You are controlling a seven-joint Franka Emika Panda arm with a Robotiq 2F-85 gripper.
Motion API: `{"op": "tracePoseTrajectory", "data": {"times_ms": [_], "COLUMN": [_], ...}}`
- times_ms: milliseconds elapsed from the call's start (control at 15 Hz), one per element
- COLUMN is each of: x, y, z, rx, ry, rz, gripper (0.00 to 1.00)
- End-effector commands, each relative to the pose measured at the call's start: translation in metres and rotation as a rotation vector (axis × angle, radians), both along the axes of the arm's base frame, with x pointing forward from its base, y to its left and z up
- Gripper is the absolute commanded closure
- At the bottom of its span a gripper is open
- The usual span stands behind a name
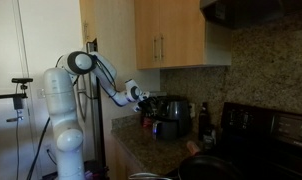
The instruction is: Turn on the air fryer
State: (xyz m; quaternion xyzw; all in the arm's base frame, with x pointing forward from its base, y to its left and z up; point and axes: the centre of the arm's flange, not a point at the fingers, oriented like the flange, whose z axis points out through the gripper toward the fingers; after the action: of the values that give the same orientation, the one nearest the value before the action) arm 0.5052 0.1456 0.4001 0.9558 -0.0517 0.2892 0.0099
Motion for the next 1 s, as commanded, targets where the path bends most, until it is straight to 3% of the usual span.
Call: {"op": "tracePoseTrajectory", "data": {"times_ms": [0,533,933], "x": [0.0003,0.0033,0.0011], "y": [0.0006,0.0035,0.0057], "z": [0.0009,0.0037,0.0101], "rx": [0.013,0.05,0.056], "ry": [-0.01,-0.081,-0.063], "rz": [-0.008,-0.02,-0.043], "gripper": [0.0,0.0,0.0]}}
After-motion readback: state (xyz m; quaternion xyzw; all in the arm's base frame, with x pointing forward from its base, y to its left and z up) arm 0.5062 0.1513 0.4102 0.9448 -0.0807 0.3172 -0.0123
